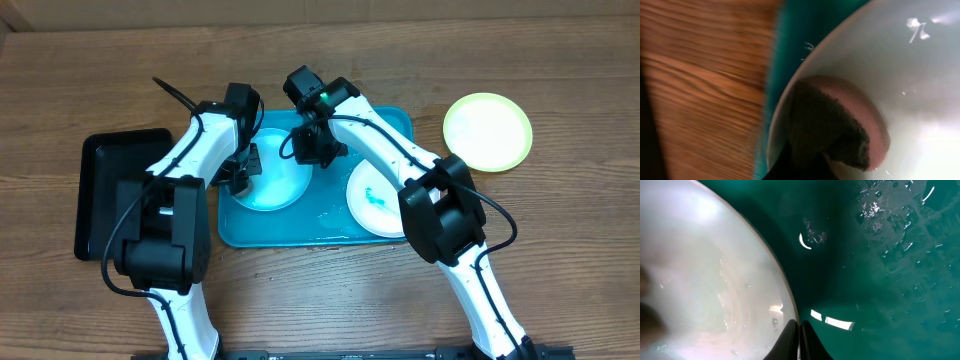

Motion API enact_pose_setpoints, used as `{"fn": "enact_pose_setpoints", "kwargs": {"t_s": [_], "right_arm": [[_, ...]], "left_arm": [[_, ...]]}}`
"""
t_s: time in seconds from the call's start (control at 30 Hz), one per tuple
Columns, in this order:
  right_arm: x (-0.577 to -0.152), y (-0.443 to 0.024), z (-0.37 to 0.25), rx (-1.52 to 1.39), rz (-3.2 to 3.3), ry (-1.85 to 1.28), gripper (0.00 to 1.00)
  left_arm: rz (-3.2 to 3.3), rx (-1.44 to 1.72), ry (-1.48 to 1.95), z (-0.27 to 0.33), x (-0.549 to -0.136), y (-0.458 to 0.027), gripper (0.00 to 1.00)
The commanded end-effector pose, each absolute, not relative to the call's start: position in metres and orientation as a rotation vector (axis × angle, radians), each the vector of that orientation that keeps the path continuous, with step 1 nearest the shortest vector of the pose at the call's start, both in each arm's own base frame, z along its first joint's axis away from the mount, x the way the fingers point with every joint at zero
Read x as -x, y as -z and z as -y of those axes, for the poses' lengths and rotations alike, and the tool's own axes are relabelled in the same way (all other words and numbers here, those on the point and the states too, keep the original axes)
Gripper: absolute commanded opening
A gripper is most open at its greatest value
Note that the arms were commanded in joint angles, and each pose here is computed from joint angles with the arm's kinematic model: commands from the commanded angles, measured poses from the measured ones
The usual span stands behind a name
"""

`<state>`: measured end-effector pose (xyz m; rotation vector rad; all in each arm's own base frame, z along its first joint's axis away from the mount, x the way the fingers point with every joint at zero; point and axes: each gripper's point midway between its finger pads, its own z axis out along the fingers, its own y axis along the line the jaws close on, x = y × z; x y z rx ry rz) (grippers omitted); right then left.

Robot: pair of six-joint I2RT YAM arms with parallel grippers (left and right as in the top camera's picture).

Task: Clean dirty plates on tray and stack at the side

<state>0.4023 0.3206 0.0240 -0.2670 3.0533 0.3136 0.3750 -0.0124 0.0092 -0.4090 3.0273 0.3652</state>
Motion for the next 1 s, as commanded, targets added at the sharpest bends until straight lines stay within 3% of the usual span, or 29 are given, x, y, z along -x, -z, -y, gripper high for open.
{"fn": "enact_pose_setpoints", "kwargs": {"t_s": [0.0,0.17,0.3,0.53,0.87,0.97], "right_arm": [[-0.415,-0.022,-0.305,0.221,-3.032,-0.228,0.04],[-0.421,-0.024,-0.309,0.239,-3.005,-0.245,0.04],[-0.425,-0.029,-0.312,0.25,-2.979,-0.262,0.04],[-0.444,-0.087,-0.3,0.319,-2.798,-0.044,0.04],[-0.451,-0.222,-0.284,0.456,-2.23,0.694,0.04],[-0.439,-0.231,-0.301,0.494,-2.175,0.716,0.04]], "left_arm": [[-2.823,0.492,-0.874,-0.052,-0.375,-0.026,0.04],[-2.781,0.521,-0.769,-0.043,-0.401,-0.056,0.04],[-2.698,0.686,-0.545,-0.03,-0.425,-0.11,0.04],[-2.579,0.929,-0.087,-0.05,-0.433,-0.173,0.04],[-2.608,1.355,-0.133,-0.154,-0.364,-0.137,0.04],[-2.598,1.456,-0.149,-0.174,-0.346,-0.117,0.04]]}}
